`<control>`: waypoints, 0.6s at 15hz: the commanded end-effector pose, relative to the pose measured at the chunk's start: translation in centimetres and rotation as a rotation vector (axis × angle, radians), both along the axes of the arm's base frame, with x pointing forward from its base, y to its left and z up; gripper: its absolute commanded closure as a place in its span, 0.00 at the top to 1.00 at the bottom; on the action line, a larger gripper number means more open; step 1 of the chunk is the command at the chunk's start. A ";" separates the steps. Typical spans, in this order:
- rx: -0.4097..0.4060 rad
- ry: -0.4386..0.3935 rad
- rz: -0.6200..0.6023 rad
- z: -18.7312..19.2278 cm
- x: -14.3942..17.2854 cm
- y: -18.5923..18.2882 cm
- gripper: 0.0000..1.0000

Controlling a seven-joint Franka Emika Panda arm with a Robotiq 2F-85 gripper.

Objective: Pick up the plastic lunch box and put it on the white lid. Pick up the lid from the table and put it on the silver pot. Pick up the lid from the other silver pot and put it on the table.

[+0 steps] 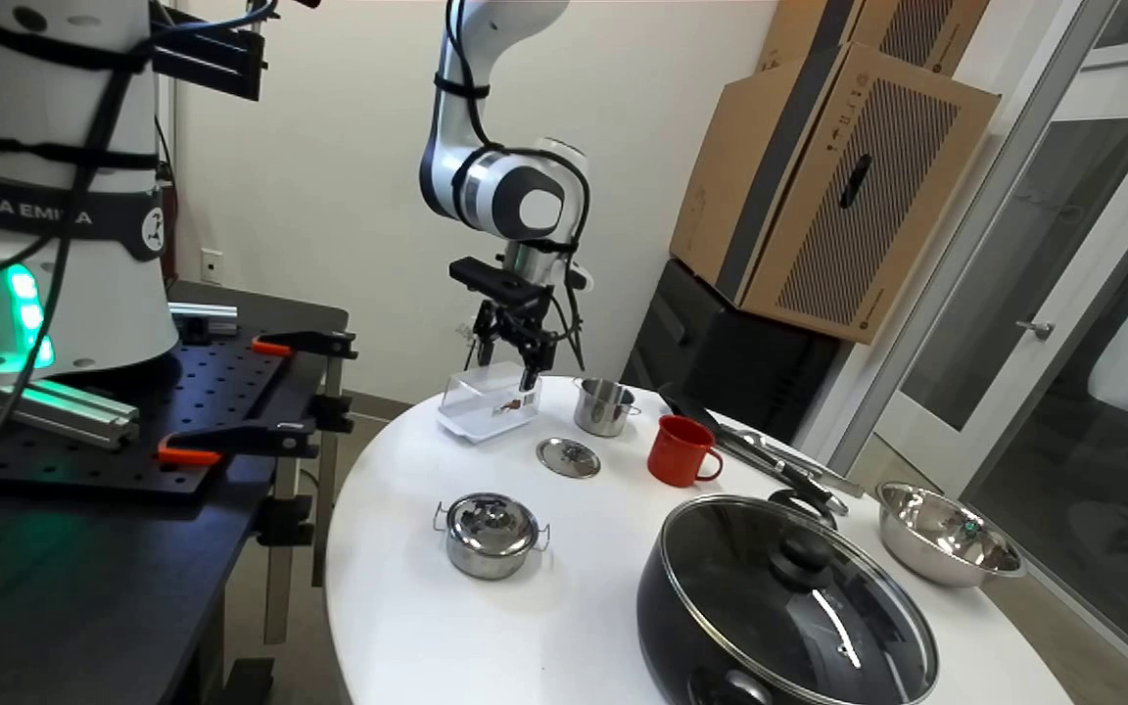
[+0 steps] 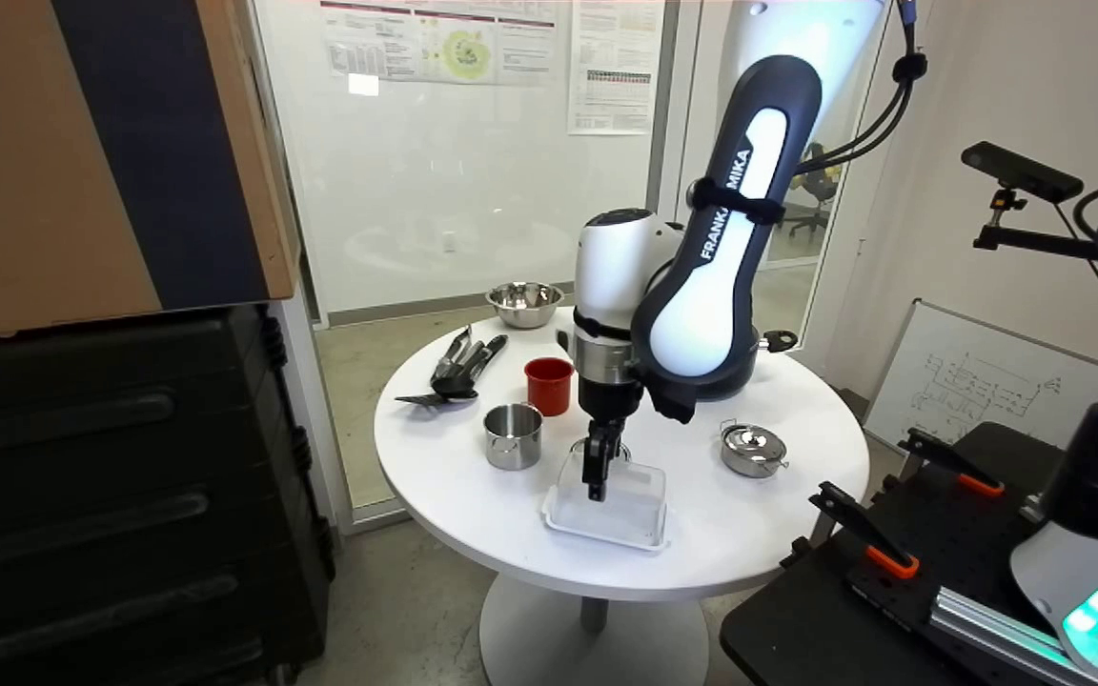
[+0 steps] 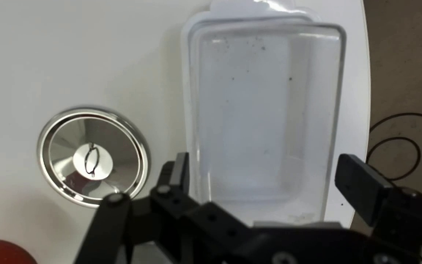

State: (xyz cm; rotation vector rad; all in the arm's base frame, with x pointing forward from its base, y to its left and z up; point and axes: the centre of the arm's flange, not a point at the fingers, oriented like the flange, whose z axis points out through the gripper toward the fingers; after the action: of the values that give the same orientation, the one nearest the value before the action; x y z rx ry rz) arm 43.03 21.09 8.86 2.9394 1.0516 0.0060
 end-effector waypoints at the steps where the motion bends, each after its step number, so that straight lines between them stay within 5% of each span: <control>1: 0.034 -0.001 0.010 2.9 -0.2 -0.5 1.00; 9: 0.110 -0.036 -0.091 7.6 4.1 -3.1 1.00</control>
State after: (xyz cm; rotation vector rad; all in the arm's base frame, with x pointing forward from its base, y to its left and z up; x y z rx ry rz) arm 45.52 19.59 14.22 3.0519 0.9927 0.0971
